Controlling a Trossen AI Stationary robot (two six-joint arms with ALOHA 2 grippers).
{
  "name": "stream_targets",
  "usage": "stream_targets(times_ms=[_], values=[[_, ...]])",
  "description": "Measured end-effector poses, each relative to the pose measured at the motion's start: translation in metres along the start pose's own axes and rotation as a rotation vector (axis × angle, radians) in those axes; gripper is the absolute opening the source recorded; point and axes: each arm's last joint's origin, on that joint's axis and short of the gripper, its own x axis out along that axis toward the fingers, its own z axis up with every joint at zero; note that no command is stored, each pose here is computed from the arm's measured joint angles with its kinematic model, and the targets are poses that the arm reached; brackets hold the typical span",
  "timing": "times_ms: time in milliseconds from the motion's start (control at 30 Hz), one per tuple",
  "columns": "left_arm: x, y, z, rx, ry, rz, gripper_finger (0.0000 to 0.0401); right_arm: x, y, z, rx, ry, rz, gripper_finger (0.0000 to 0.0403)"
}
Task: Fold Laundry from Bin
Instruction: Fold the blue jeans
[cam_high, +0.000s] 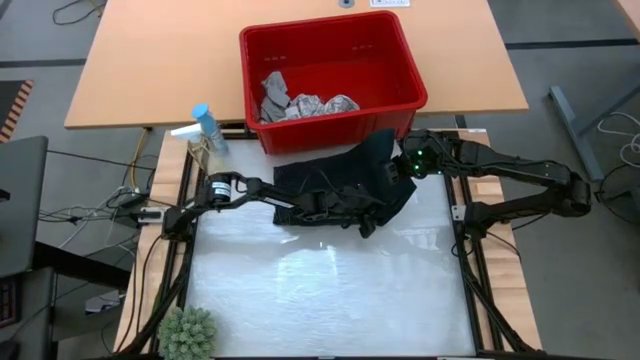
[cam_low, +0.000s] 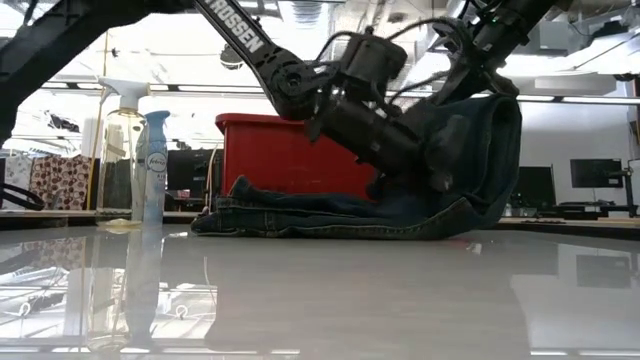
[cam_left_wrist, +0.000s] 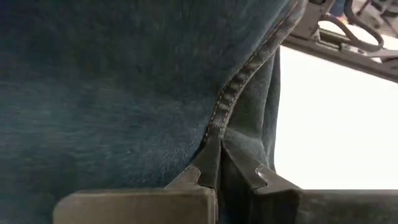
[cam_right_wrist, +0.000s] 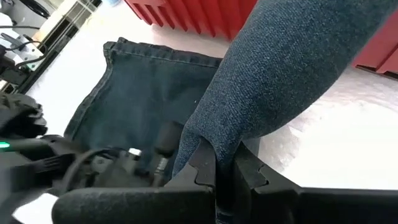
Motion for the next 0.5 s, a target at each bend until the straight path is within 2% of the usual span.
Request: stream_targets(times_ms=[133, 200, 400, 500], values=[[0.012, 0.0, -0.004, -0.045, 0.045, -0.114, 0.0, 0.0, 0.0, 0.0, -0.008, 0.004, -0.002, 0.0037], [0.013, -0.003, 0.0, -0.048, 0.059, -0.132, 0.0, 0.0, 0.0, -0.001, -0.009, 0.004, -0.003, 0.0037], [-0.012, -0.023, 0.042, 0.094, -0.004, -0.256, 0.0, 0.0, -0.002, 0.0, -0.022, 0.003, -0.01, 0.0037], [-0.023, -0.022, 0.05, 0.179, 0.041, -0.223, 0.0, 0.001, -0.003, 0.001, -0.028, 0.001, -0.013, 0.0037]])
